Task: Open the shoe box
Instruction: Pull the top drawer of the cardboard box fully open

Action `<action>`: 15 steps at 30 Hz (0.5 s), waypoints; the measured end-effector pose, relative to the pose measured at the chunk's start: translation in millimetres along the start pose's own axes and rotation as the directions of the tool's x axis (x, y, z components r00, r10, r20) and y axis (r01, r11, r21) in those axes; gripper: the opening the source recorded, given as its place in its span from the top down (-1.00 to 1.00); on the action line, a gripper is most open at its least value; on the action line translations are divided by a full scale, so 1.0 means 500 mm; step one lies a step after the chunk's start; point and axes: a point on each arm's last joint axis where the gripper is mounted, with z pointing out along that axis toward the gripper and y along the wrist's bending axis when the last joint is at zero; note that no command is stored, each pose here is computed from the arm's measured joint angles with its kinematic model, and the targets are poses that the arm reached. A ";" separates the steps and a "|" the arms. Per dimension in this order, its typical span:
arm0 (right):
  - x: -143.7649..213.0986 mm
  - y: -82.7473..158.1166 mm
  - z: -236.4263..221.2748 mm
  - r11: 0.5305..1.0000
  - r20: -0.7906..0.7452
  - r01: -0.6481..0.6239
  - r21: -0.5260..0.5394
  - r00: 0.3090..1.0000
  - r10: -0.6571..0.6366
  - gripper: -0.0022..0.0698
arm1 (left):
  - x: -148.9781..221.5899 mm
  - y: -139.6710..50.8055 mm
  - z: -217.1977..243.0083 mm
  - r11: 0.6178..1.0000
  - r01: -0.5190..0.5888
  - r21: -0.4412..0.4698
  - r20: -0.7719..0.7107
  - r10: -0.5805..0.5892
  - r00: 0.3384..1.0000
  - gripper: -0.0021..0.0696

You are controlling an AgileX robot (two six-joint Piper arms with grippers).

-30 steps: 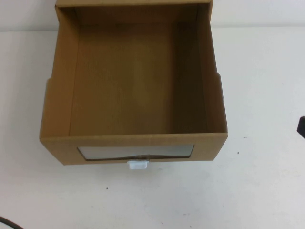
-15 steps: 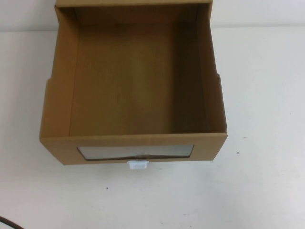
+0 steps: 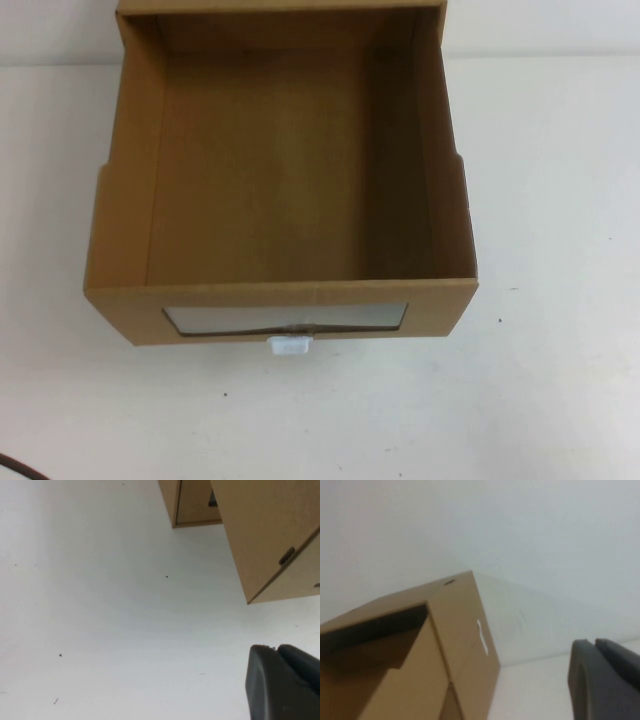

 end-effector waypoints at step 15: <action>0.121 -0.064 -0.025 0.974 -0.222 0.065 0.216 0.975 -0.016 0.99 | 0.001 0.000 0.000 1.000 -0.002 -0.002 0.001 0.002 1.000 0.95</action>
